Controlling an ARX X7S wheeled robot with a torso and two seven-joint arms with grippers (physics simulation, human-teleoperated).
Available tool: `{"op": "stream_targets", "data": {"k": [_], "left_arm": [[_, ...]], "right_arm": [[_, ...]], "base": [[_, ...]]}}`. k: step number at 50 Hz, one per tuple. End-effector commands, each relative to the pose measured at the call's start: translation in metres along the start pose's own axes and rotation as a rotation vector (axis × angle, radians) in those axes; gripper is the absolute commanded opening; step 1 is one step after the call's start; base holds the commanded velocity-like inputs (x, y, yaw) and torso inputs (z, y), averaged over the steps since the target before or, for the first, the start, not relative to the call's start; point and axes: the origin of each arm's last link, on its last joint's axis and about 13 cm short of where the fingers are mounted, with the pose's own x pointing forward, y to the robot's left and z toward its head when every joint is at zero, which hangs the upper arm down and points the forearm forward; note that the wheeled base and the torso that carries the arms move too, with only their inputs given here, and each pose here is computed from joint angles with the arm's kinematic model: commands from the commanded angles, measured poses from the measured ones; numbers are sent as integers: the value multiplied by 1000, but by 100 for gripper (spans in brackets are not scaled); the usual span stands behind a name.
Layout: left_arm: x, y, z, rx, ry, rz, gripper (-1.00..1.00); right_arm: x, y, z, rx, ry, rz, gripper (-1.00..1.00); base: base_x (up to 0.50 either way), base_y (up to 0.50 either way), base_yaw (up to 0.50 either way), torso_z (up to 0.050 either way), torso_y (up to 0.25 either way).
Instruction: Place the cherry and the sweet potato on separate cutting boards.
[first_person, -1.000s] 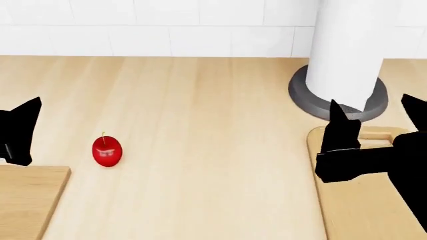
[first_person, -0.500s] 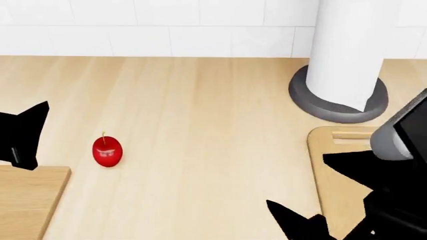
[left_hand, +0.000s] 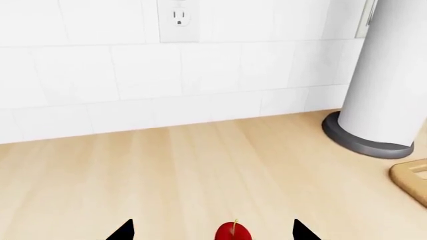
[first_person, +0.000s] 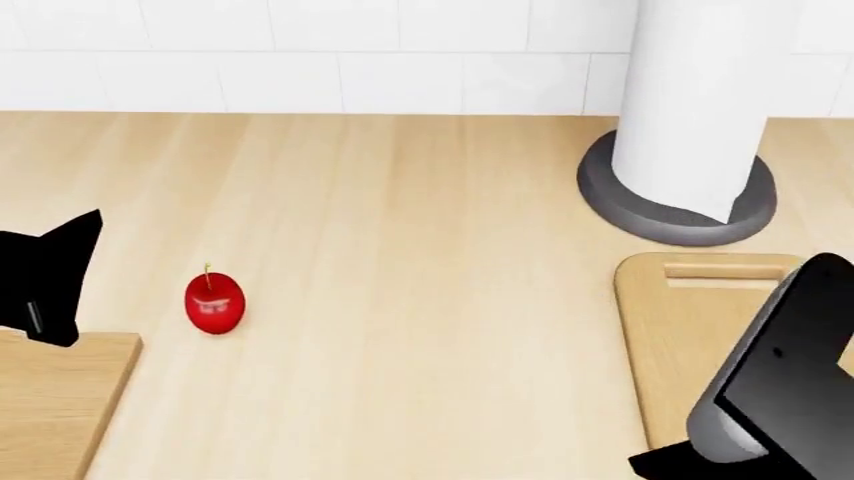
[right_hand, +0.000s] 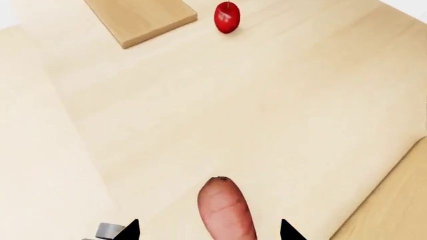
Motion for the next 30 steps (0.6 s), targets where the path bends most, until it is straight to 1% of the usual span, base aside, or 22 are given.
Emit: {"op": "stream_targets", "data": {"k": [1,7,9,12,19,30], "left_arm": [[-3,1,0,0,3,-1,100],[-1,0,-2,-1,8,-2,100],[0,-1,-3,-1,10,-2,100],[1,-1,-2,1,12,-4,100],[0,1,-4,-2,14,0,100],[0,0,-3,0,15,-1,100]], "right_arm": [[13,-14,2,-24,73,-34,100],[28,-24,4,-36,106,-31,100],[33,-25,3,-41,146,-9,100],[40,-30,4,-39,174,-16,100],[52,-29,0,-36,194,35,100],[68,-33,-9,-10,214,68,100]], "base": [[0,0,0,0,0],[0,0,0,0,0],[0,0,0,0,0],[0,0,0,0,0],[0,0,0,0,0],[0,0,0,0,0]]}}
